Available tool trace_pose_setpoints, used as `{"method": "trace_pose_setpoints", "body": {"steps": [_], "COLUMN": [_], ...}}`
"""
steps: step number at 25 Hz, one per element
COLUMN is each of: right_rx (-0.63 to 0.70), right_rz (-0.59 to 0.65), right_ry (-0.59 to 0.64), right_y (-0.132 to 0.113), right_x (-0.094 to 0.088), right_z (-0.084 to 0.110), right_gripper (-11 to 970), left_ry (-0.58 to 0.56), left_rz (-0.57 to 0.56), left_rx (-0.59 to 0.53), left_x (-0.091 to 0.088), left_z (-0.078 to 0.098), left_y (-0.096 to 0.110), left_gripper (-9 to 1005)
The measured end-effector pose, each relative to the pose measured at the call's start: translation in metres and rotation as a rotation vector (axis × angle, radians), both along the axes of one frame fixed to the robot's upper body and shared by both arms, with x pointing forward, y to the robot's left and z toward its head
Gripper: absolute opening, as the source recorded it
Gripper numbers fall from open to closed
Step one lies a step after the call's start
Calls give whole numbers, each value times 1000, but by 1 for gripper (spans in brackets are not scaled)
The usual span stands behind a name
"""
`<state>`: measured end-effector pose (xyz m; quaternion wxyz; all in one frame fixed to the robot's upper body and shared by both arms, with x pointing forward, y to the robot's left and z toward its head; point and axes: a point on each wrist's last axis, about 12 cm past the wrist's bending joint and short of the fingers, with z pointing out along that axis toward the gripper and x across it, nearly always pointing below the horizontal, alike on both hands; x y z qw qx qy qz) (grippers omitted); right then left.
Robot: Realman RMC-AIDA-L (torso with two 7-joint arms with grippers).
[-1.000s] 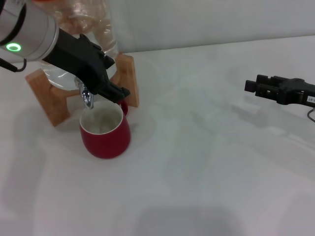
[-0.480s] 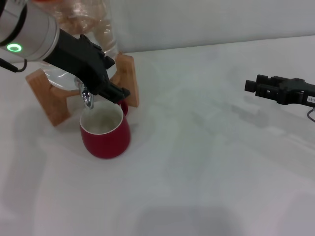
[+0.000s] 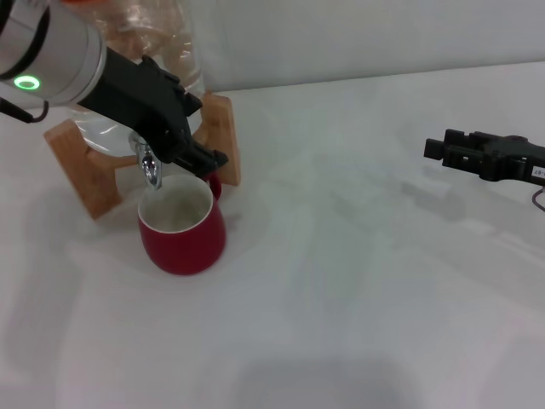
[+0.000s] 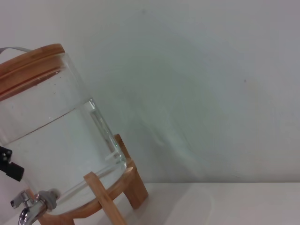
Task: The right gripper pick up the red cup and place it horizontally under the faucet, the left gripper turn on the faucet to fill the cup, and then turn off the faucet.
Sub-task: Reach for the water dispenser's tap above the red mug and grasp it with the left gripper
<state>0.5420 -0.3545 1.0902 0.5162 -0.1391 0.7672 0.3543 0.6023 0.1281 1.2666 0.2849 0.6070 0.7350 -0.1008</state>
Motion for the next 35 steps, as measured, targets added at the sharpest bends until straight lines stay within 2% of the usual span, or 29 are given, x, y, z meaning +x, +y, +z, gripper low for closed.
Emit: {"method": "trace_pose_setpoints", "body": {"steps": [4,10,19,35], "right_rx": [0,-4,-5,4], "right_rz": [-1,-4,-14,-18], "right_ry": [0,-2,-4,6], "right_y": [0,-2,-5,-5], "right_x": [0,1,2,2], "right_z": [0,1,3,3], "right_gripper": [603,603,603,603], "left_ry": [-19,-13,-7,37], "left_rz": [-14,-45,-67,30], "left_rx": [6,29,28,59], "left_x": [-7,-21,-41,-43], "left_z": [2,-5,-6,-23], "left_y": [-2,-6,-1,21], "left_gripper": [796,796,796,796]}}
